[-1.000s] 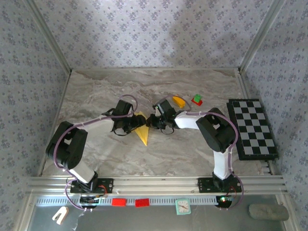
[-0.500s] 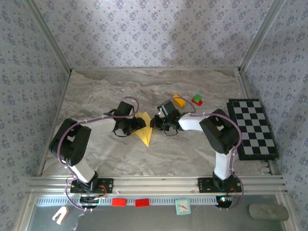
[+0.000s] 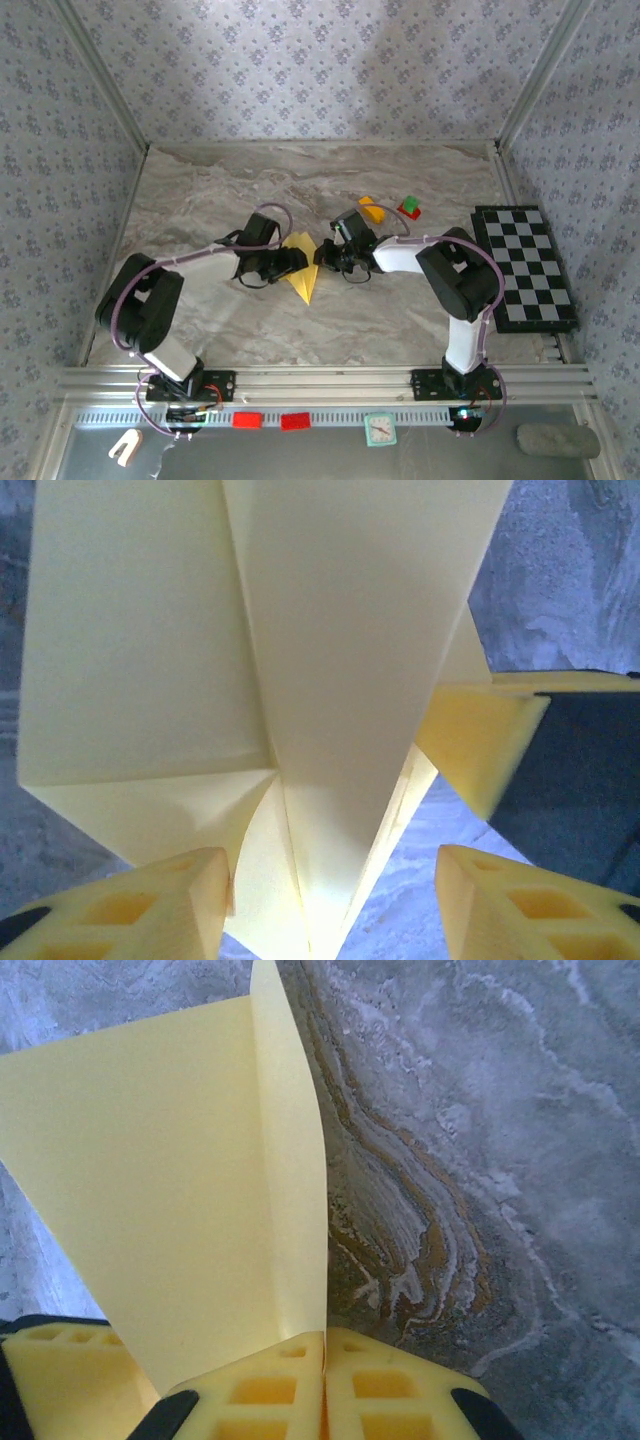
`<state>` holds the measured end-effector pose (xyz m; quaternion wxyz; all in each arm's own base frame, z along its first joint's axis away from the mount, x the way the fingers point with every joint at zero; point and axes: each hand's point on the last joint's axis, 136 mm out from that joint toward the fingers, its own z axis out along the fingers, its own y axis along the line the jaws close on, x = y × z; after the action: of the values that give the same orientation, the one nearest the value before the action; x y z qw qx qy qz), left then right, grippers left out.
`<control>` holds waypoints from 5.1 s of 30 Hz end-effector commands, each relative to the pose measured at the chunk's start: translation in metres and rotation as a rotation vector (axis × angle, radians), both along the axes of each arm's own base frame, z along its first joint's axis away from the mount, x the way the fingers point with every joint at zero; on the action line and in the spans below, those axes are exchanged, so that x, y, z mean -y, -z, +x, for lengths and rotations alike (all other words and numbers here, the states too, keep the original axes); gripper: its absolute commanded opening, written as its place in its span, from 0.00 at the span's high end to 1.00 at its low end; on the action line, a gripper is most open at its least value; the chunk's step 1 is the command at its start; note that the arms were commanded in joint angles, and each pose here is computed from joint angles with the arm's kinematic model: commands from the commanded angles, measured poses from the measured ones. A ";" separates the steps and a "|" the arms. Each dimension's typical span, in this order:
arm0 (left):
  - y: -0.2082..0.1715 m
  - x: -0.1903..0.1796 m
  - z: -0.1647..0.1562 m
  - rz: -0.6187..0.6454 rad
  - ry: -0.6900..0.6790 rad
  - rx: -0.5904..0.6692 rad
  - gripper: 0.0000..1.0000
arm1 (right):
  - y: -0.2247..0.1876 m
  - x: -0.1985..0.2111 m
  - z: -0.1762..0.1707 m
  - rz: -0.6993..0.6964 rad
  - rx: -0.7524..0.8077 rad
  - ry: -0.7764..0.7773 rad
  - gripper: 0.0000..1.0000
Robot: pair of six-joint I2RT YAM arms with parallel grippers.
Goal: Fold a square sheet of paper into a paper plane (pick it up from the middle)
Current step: Move the paper plane to the top-center of the table.
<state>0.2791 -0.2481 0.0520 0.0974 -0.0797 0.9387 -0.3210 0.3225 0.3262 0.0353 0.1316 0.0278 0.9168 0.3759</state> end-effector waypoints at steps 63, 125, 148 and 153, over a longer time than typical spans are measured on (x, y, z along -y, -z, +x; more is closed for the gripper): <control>0.005 0.025 -0.007 -0.012 0.118 0.015 0.45 | -0.042 -0.015 -0.002 0.118 0.011 -0.020 0.91; 0.002 -0.057 0.006 0.624 0.237 -0.017 0.91 | -0.072 0.114 0.012 -0.221 0.300 0.240 0.21; 0.031 -0.047 -0.002 0.610 0.229 -0.096 0.84 | -0.067 0.118 0.013 -0.197 0.267 0.271 0.19; 0.036 -0.046 -0.004 0.616 0.234 -0.108 0.84 | -0.066 0.119 0.013 -0.200 0.265 0.271 0.19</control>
<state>0.2773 -0.1997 0.0209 0.0385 0.0482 0.9977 -0.0288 0.3363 0.2115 0.0993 0.3003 0.0798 0.9136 0.2623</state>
